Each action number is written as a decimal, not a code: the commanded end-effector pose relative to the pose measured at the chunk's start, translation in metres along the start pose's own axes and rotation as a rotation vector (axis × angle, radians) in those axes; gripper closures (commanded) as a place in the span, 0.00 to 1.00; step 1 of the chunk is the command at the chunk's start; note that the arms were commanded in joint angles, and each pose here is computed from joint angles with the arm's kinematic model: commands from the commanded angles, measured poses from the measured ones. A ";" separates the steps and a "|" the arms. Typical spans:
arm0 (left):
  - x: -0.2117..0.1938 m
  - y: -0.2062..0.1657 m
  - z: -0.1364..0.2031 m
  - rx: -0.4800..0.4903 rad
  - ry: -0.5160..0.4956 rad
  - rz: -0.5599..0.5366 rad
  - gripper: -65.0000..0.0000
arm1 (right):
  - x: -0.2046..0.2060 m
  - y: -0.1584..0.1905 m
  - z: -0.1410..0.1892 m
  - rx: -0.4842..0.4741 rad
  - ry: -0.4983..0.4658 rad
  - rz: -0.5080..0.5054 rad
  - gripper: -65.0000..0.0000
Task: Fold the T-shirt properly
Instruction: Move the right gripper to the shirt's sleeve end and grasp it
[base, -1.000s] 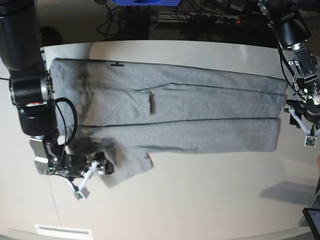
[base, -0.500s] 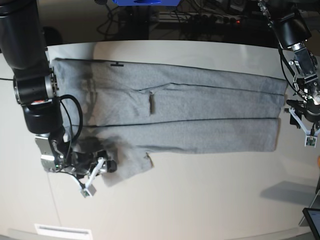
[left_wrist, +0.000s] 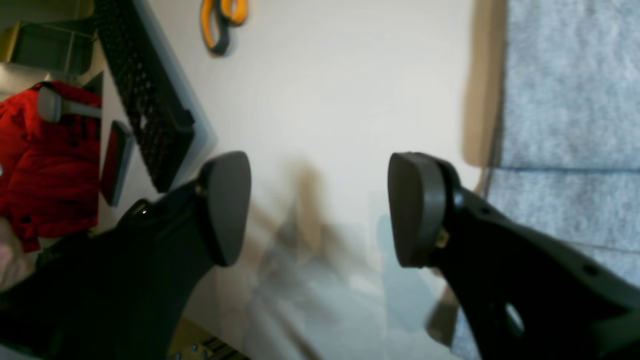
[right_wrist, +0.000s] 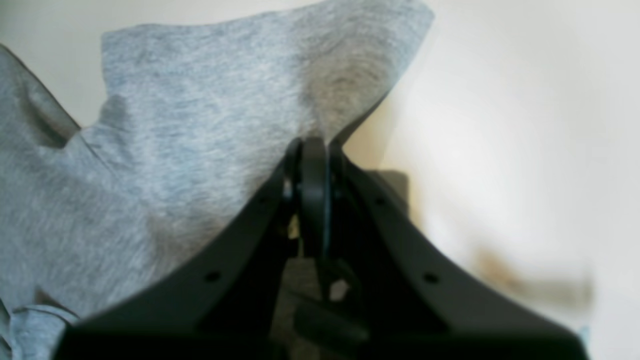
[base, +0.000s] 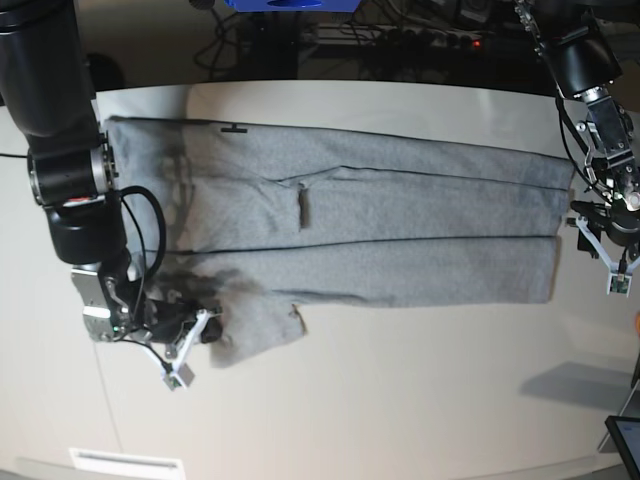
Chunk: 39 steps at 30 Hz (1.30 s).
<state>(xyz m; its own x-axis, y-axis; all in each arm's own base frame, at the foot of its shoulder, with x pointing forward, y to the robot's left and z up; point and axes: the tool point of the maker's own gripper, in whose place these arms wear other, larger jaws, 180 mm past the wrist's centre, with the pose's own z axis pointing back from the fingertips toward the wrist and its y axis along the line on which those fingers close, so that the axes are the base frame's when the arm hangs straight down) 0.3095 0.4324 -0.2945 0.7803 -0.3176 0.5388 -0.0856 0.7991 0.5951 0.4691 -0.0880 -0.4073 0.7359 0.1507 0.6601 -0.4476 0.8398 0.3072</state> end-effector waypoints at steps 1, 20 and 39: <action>0.014 0.018 0.004 0.046 -0.040 0.000 0.35 | 0.040 0.002 0.011 0.008 -0.080 0.048 1.00; 0.011 0.016 -0.005 0.031 -0.020 0.020 0.35 | 0.019 0.031 0.079 -0.059 0.019 0.253 1.00; 0.019 -0.006 -0.007 -0.011 -0.030 -0.035 0.35 | -0.043 0.027 0.148 -0.210 0.090 0.244 1.00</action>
<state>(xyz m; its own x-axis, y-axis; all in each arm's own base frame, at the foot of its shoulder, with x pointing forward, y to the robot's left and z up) 0.3219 0.4162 -0.3131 0.7874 -0.3447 0.5111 -0.0194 0.8148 0.5794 0.3391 -0.1483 -0.3420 0.6992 0.4019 0.5913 -0.5085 0.8609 0.0160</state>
